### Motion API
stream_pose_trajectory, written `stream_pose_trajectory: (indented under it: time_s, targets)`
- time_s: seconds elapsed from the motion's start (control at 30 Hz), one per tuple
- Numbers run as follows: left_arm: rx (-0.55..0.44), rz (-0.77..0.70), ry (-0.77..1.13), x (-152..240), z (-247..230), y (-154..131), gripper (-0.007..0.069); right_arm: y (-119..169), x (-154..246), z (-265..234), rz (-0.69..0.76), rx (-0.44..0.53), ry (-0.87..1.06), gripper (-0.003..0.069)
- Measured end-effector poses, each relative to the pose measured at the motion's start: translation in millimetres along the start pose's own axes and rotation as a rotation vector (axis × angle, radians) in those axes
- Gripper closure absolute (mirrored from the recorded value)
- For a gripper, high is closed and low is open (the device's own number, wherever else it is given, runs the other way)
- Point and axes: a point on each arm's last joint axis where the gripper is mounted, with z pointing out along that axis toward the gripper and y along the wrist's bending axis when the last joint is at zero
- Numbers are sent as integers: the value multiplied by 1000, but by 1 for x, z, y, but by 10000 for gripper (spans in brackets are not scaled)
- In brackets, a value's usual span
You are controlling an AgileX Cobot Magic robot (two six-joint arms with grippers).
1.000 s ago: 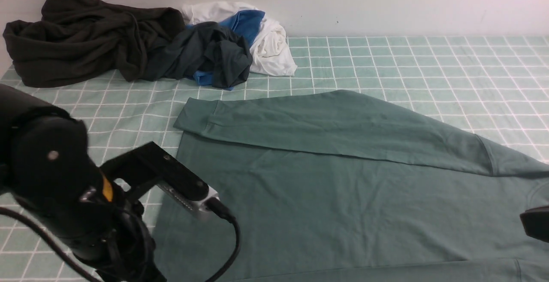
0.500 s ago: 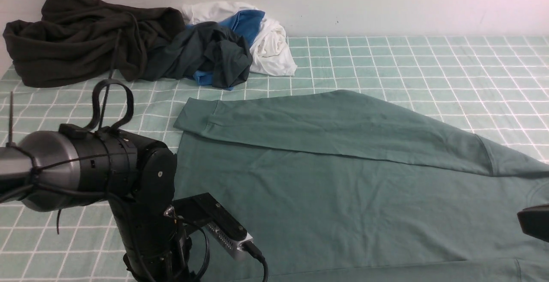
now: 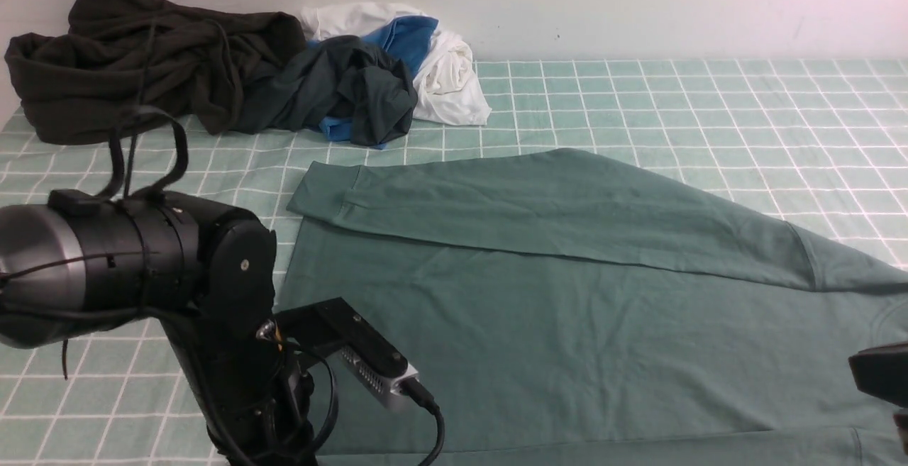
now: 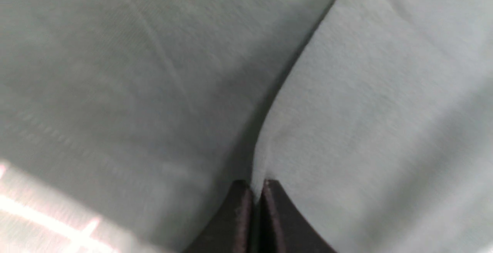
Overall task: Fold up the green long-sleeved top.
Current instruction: Use the left arm to clamp the cuff closest to it, then use the left arm to drag and place the cuff at the centered position on the left edge of the fabric
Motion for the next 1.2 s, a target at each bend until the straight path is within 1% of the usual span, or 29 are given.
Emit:
stream_pose_trajectory:
  time_s: [0.1,0.17,0.3,0.33,0.43,0.47,0.5,0.53,0.57,0.6,0.63,0.73,0.8,0.93,1.03,1.13,1.17,1.2]
  targets:
    - [-39,22,-75,-5,-31,-1,626,-9,10,19,86,48,108,673]
    - [-67,35,-118,-11,-47,0,626,-17,18,31,134,96,180,671]
    - [-84,43,-145,-15,-57,1,626,-34,28,55,198,220,296,637]
    - [-84,43,-145,-15,-57,1,626,-35,28,56,201,226,299,634]
    - [-85,43,-144,-15,-57,1,626,-53,26,76,245,353,313,545]
    - [-85,43,-144,-15,-57,1,626,-54,25,79,247,358,311,533]
    - [-85,43,-144,-15,-57,1,626,-59,24,86,265,397,301,494]
    - [-85,43,-144,-15,-57,1,626,-62,24,90,274,408,297,475]
    - [-85,43,-144,-15,-57,1,626,-66,23,100,294,425,292,431]
    - [-85,43,-144,-15,-57,1,626,-68,23,109,312,431,296,392]
    - [-85,43,-144,-15,-57,1,626,-70,25,116,326,432,308,369]
    - [-84,43,-143,-15,-57,1,626,-74,32,135,348,426,369,332]
    - [-84,43,-143,-15,-57,1,626,-75,38,147,359,419,415,319]
    - [-83,42,-143,-15,-57,1,626,-77,36,156,363,412,420,319]
    - [-83,42,-143,-15,-57,1,626,-78,36,157,363,411,421,346]
    - [-84,42,-146,-15,-57,1,628,-77,36,157,370,405,420,447]
    - [-84,42,-147,-15,-57,1,628,-76,36,157,369,404,420,466]
    - [-85,42,-149,-16,-57,1,628,-76,35,157,361,402,418,554]
